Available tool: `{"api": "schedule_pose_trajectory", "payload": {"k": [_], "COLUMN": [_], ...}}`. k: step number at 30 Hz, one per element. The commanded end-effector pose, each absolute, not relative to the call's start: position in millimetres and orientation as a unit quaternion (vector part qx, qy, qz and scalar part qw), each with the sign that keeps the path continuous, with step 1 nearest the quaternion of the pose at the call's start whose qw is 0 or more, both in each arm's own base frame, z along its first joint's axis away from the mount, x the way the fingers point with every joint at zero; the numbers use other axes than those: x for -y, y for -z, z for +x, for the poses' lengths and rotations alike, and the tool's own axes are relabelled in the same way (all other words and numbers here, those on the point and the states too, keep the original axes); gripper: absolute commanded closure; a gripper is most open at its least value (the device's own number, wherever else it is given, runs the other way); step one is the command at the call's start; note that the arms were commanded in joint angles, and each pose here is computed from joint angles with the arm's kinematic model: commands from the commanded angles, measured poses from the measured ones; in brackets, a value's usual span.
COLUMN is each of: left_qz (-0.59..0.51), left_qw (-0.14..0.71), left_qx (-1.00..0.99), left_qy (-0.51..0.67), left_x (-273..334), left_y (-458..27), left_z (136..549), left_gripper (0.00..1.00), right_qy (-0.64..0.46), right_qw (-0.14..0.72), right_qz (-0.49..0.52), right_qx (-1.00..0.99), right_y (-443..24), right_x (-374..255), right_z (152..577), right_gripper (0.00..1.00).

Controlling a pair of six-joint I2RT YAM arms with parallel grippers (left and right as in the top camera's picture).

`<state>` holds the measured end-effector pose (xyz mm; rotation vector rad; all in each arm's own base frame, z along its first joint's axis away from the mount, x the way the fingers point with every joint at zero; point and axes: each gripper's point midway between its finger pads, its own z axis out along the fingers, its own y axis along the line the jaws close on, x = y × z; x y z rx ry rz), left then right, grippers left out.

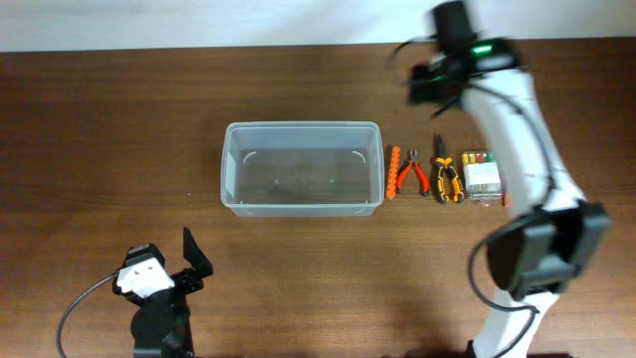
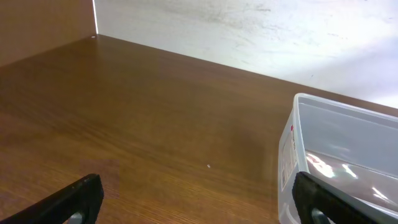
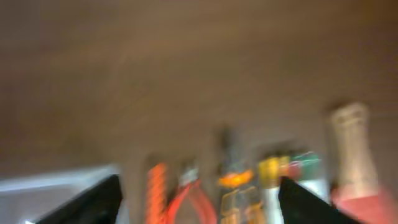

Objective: Pack container
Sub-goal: 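Reach the right gripper over the wooden-handled orange scraper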

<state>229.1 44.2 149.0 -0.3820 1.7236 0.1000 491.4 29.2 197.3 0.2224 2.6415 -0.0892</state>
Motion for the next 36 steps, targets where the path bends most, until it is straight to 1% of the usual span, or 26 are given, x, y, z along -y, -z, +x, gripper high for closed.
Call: {"api": "schedule_pose_trajectory", "payload": {"k": [1,2,6,10,14,19,21,25,28,32,35,36], "left_qz": [-0.164,-0.163,-0.164,-0.164,-0.164,-0.164,-0.164,-0.164,-0.164,-0.163,-0.164,-0.164], "left_qw": [0.634,0.634,0.634,0.634,0.634,0.634,0.634,0.634,0.634,0.634,0.634,0.634], "left_qx": [-0.754,-0.754,-0.754,-0.754,-0.754,-0.754,-0.754,-0.754,-0.754,-0.754,-0.754,-0.754], "left_qy": [-0.047,-0.047,-0.047,-0.047,-0.047,-0.047,-0.047,-0.047,-0.047,-0.047,-0.047,-0.047], "left_x": [-44,-44,-44,-44,-44,-44,-44,-44,-44,-44,-44,-44], "left_y": [-148,-148,-148,-148,-148,-148,-148,-148,-148,-148,-148,-148], "left_z": [229,229,229,229,229,229,229,229,229,229,229,229], "left_gripper": [0.01,0.01,0.01,0.01,0.01,0.01,0.01,0.01,0.01,0.01,0.01,0.01], "right_qy": [0.087,0.094,0.091,0.063,0.054,0.021,0.012,-0.001,-0.006,-0.008,-0.01,-0.011], "right_qw": [0.258,0.251,0.218,0.187,0.149,0.076,0.047,-0.004,-0.021,-0.029,-0.035,-0.038], "right_qz": [0.113,0.121,0.128,0.119,0.124,0.134,0.134,0.134,0.132,0.129,0.129,0.129], "right_qx": [-0.956,-0.956,-0.963,-0.973,-0.98,-0.988,-0.99,-0.991,-0.991,-0.991,-0.991,-0.991], "right_y": [-215,-211,-187,-156,-125,-75,-57,-25,-11,-4,-1,0], "right_x": [55,72,130,164,186,185,182,177,176,174,173,172], "right_z": [491,489,481,474,463,446,440,427,423,420,417,416], "right_gripper": [0.04,0.01,0.01,0.01,0.01,0.01,0.0,0.05,0.05,0.08,0.14,0.14]}}
